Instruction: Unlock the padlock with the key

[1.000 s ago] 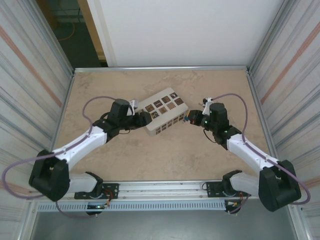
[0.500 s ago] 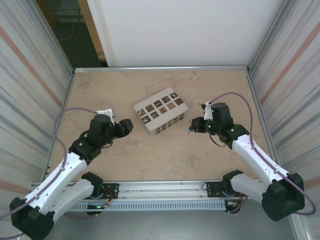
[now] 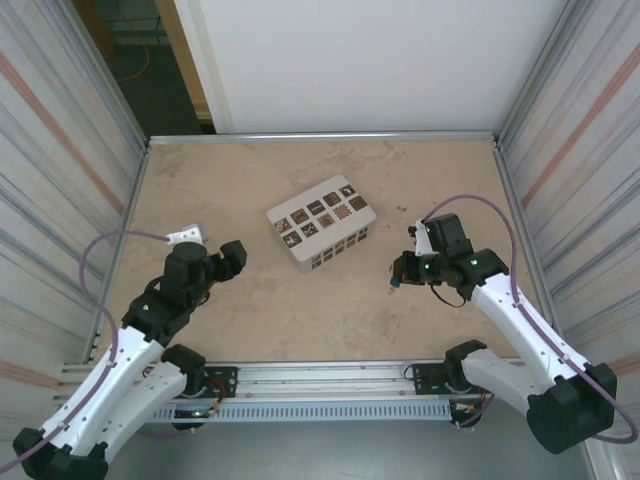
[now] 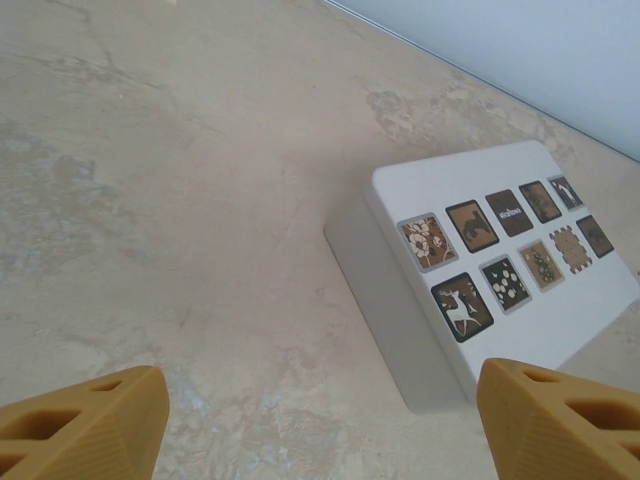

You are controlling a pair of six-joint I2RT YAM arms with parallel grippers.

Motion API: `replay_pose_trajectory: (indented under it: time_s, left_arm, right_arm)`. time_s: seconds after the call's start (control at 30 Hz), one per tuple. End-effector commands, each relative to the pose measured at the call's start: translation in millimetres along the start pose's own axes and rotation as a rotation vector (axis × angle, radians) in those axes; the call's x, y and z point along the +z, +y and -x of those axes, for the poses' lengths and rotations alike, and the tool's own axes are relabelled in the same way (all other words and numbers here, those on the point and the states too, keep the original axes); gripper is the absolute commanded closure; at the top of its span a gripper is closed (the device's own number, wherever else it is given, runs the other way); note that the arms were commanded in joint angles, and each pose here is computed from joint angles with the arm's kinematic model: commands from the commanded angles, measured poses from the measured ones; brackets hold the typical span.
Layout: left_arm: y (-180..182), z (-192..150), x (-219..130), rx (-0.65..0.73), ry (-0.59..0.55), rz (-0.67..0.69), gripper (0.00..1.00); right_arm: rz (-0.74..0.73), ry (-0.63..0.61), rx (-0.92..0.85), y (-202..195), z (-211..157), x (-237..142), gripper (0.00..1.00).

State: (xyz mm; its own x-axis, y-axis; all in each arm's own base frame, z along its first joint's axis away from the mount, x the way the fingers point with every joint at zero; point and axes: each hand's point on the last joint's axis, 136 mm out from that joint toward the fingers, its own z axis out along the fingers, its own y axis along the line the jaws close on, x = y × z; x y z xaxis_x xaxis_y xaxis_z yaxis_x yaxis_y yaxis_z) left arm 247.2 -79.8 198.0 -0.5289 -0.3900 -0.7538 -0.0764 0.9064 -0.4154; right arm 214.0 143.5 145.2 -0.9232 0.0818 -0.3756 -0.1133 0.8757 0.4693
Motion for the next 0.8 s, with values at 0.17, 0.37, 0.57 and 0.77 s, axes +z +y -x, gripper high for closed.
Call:
replay_pose_trajectory:
  time_s: [0.17, 0.37, 0.57, 0.77]
  left_arm:
    - [13.6, 6.9, -9.1, 0.015, -0.039, 0.054, 0.17]
    - [15.0, 11.6, -15.5, 0.016, -0.055, 0.059, 0.17]
    - [15.8, 9.7, -15.5, 0.012, -0.053, 0.057, 0.16]
    - [17.3, 8.1, -15.1, 0.011, -0.048, 0.063, 0.16]
  right_arm:
    - [-0.082, 0.188, 0.024, -11.4, -50.2, 10.3, 1.0]
    - [-0.08, 0.25, 0.036, -8.9, -61.4, 29.6, 1.0]
    - [-0.037, 0.279, 0.058, -0.8, -66.0, 57.0, 1.0]
    - [-0.021, 0.329, 0.083, -0.7, -75.9, 75.5, 1.0]
